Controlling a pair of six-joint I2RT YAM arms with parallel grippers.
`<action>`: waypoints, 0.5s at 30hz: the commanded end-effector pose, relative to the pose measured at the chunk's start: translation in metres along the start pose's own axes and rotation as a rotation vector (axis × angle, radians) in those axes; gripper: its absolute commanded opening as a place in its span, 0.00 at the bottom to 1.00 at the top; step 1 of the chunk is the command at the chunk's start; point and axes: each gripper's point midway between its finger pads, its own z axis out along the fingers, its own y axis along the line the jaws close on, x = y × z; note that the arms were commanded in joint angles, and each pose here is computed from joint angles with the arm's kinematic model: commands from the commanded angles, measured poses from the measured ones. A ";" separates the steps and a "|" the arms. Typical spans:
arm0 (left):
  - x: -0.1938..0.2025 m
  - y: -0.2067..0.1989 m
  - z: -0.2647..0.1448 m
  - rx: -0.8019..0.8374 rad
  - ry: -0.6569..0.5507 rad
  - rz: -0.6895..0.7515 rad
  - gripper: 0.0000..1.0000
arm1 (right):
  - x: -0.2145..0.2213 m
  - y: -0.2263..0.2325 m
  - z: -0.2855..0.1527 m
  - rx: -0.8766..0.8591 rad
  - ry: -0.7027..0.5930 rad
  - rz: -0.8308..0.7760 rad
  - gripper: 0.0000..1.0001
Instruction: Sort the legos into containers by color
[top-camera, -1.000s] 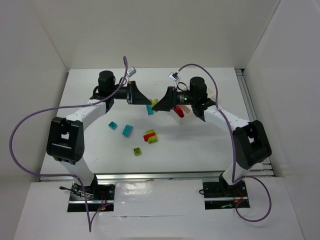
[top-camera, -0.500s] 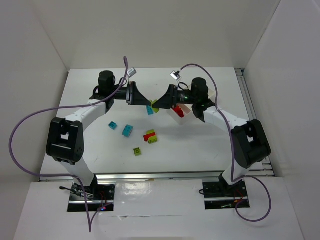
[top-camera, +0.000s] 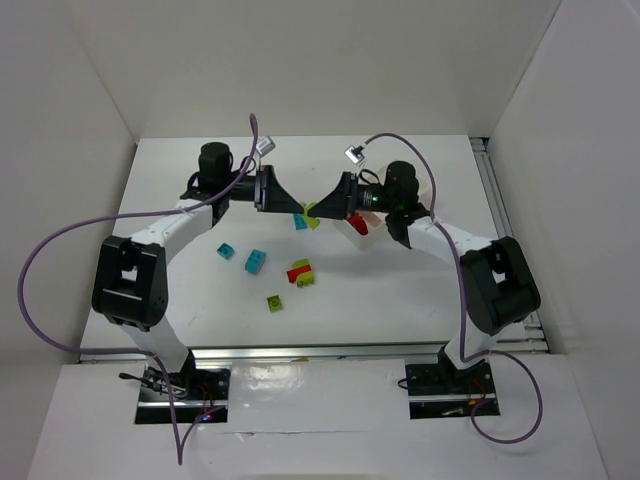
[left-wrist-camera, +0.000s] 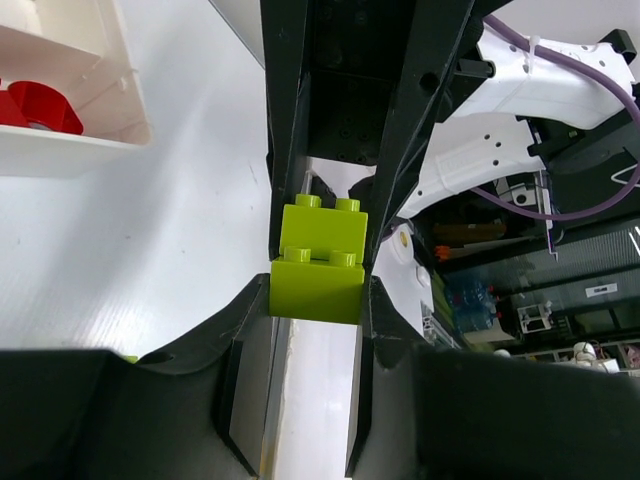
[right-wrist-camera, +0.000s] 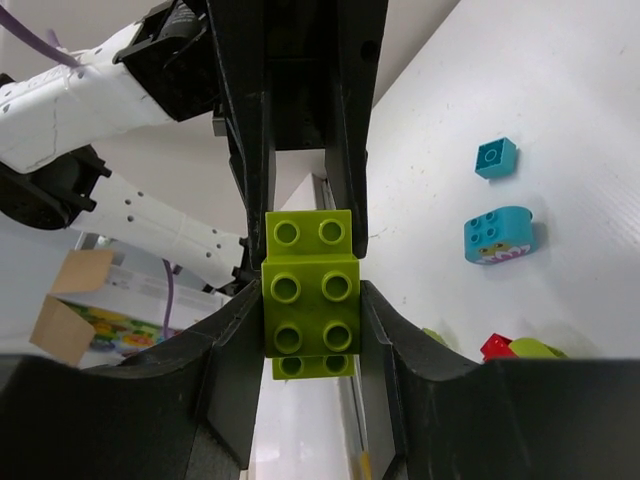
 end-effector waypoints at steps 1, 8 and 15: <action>-0.006 -0.017 -0.004 0.016 0.002 0.089 0.00 | -0.021 0.009 -0.011 -0.001 -0.092 -0.067 0.32; -0.006 -0.009 -0.014 -0.029 -0.020 0.079 0.00 | -0.034 -0.003 -0.026 0.117 -0.173 -0.056 0.32; 0.003 -0.003 -0.018 -0.042 -0.017 0.049 0.00 | -0.035 -0.014 -0.032 0.182 -0.194 -0.062 0.32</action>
